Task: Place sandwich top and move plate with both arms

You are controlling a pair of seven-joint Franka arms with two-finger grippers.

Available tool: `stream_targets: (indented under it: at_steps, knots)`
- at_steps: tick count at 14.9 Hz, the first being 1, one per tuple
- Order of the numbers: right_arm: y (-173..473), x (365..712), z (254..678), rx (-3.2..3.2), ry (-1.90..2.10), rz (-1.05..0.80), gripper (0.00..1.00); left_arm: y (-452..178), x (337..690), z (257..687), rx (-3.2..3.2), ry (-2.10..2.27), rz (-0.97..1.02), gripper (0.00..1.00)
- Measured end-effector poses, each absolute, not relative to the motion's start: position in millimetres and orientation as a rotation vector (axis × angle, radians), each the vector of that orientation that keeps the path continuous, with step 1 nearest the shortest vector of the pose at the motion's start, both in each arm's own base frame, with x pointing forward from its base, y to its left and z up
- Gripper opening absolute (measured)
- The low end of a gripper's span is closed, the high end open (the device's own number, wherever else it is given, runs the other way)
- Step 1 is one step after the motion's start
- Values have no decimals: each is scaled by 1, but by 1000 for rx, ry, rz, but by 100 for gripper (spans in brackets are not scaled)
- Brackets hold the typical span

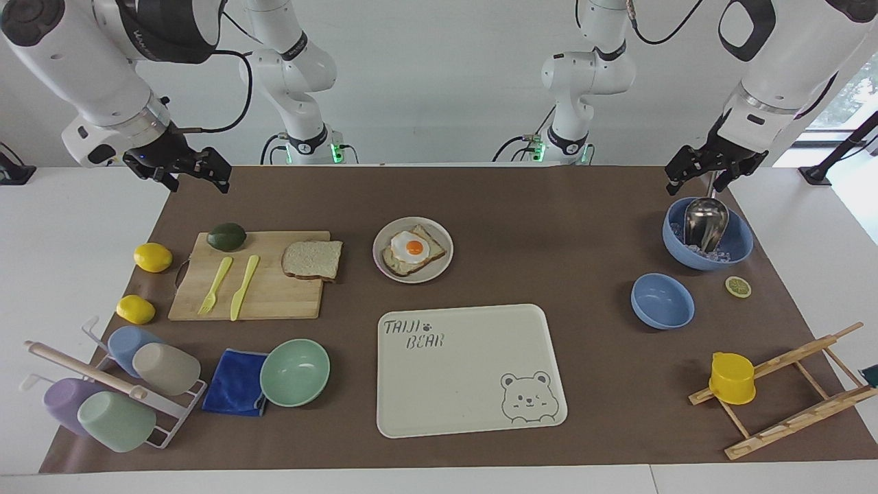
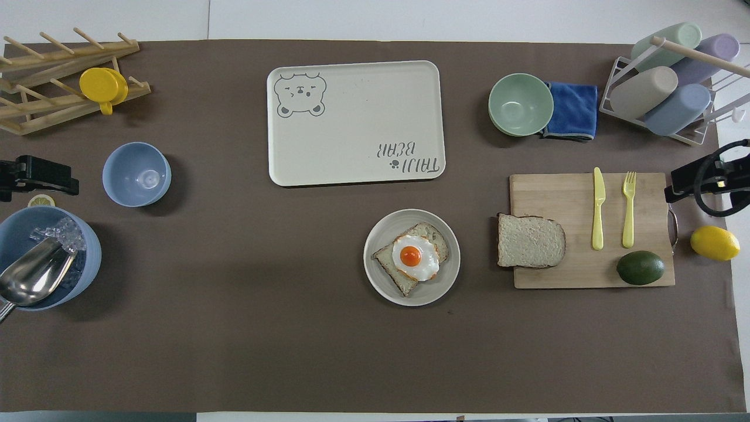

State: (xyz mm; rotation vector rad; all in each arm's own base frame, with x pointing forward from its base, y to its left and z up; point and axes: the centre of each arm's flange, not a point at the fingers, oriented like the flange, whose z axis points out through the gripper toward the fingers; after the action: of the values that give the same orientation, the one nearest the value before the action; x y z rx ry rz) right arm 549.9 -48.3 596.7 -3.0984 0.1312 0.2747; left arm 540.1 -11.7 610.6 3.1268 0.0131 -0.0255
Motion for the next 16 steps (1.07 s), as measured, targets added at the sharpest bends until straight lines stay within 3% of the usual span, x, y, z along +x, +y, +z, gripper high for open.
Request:
stream_targets:
  at_steps: [7, 11, 14, 16]
  knots:
    - [-45, 550, 596, -3100, 121, 278, 100, -12, 540, 611, 3127, 13, -26, 100]
    - [12, 556, 589, -3152, -40, 252, 100, -12, 540, 611, 3127, 13, -26, 100]
    - [94, 560, 545, -3275, -68, 282, 100, -12, 540, 611, 3127, 13, -26, 100]
    - [132, 563, 489, -3312, -42, 264, 100, -12, 540, 611, 3127, 13, -26, 100]
